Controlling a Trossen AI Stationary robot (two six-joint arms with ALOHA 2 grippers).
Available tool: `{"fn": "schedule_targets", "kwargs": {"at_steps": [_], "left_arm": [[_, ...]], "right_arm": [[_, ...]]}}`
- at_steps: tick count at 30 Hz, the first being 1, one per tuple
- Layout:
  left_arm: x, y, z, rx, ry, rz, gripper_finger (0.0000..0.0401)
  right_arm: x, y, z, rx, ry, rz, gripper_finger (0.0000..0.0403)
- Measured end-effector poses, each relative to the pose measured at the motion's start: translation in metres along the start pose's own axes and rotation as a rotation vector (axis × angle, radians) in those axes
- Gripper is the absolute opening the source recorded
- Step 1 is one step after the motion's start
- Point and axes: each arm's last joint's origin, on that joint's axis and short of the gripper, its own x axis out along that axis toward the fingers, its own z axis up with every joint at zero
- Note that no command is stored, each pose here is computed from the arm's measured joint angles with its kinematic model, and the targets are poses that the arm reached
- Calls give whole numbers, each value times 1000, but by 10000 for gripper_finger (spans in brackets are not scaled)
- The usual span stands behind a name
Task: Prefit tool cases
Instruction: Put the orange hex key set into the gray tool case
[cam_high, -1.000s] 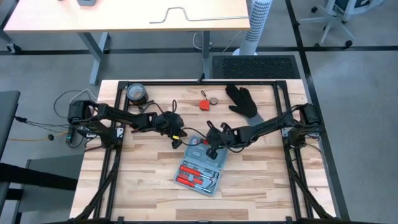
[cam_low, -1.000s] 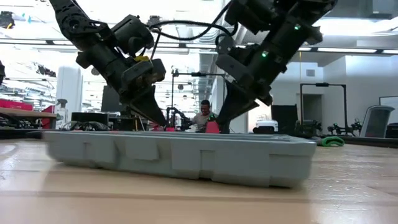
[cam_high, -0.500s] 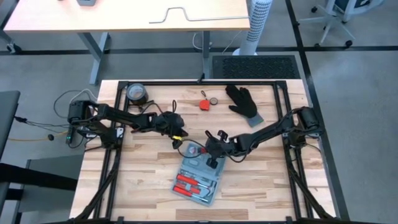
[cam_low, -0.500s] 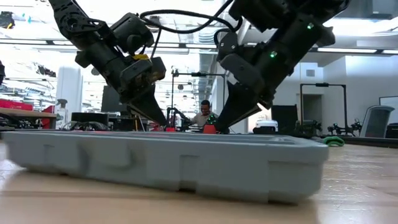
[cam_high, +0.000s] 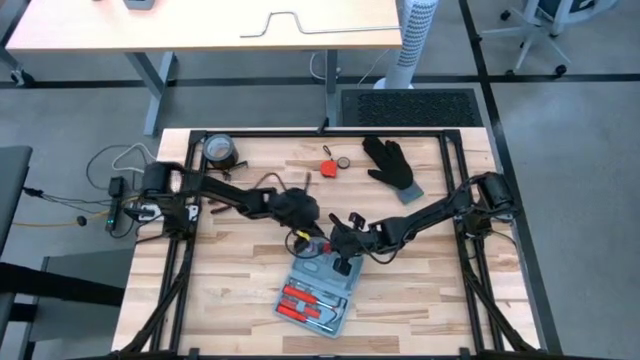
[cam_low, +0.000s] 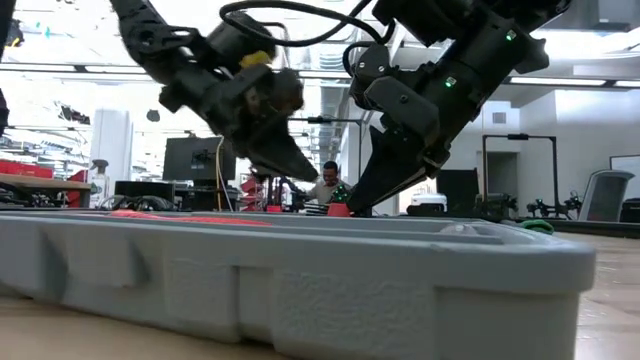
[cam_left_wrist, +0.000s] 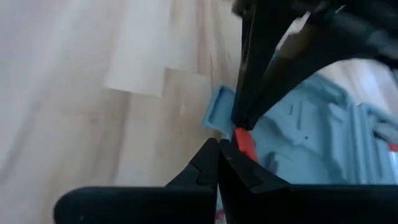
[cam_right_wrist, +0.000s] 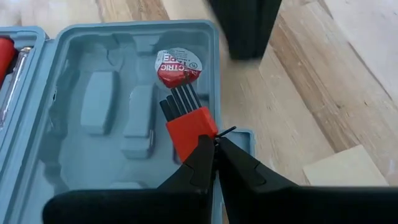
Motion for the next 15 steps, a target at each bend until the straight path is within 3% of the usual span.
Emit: {"fn": "schedule_targets", "kwargs": {"at_steps": [7,15], "left_arm": [[43,-11,11,57,129,-102,0],[44,-24,22,125,173,-176,0]], "right_arm": [[-2,6,-3,-9,11,29,28],[-9,10,-4,34,21,44,39]]}}
